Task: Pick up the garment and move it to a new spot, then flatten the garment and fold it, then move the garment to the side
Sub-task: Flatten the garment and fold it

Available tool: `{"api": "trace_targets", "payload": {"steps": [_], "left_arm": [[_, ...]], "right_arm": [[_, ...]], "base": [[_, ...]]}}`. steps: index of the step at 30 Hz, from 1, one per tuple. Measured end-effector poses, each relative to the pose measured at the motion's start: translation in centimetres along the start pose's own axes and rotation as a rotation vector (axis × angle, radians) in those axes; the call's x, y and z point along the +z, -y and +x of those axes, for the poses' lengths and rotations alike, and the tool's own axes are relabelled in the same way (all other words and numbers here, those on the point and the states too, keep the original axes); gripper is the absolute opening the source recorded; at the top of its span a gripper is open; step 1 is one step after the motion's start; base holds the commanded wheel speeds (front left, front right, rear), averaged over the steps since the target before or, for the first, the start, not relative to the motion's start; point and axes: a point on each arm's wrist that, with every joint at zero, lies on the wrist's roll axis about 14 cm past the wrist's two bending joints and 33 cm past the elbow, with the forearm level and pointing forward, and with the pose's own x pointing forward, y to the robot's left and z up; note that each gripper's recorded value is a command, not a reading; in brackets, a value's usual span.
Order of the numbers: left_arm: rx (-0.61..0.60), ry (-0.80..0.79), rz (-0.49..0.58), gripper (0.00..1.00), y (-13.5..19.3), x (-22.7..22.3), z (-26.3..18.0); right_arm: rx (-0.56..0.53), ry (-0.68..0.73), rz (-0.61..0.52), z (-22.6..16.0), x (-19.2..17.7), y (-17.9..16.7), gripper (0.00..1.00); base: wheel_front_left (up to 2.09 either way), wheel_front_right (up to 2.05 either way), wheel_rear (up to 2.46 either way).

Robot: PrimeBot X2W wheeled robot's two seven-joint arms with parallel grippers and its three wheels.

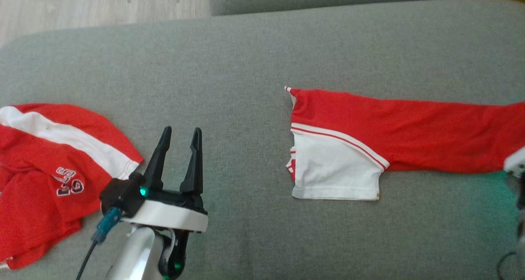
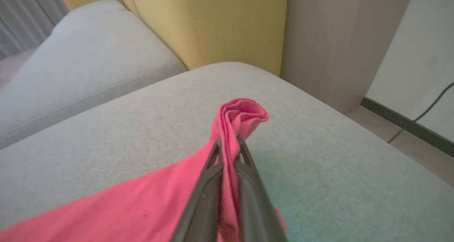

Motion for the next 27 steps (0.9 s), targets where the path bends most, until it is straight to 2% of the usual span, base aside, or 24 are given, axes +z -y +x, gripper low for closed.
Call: {"api": "trace_targets", "payload": {"steps": [6,11,17,21,27], "left_arm": [[0.006,0.015,-0.001,1.0,0.3,0.6,-1.3],[0.013,0.031,-0.004,1.0,0.6,1.0,-2.7],[0.019,0.062,-0.007,1.0,0.7,2.1,-3.5],[0.043,0.067,-0.015,1.0,0.2,2.1,-4.4],[0.087,0.07,-0.017,1.0,-1.0,2.1,-5.5]], "right_arm": [[0.094,0.05,0.019,-1.0,1.3,-4.4,0.0],[0.26,0.098,0.006,-3.1,2.5,-11.4,0.0],[0.435,0.148,-0.017,-5.3,4.5,-17.1,0.0],[0.609,0.107,0.014,-8.1,3.1,-22.2,0.0],[0.782,-0.019,-0.006,-12.1,-2.3,-26.4,0.0]], "base": [[0.0,0.0,0.0],[0.0,0.0,0.0],[0.0,0.0,0.0],[0.0,0.0,0.0],[0.0,0.0,0.0]]}}
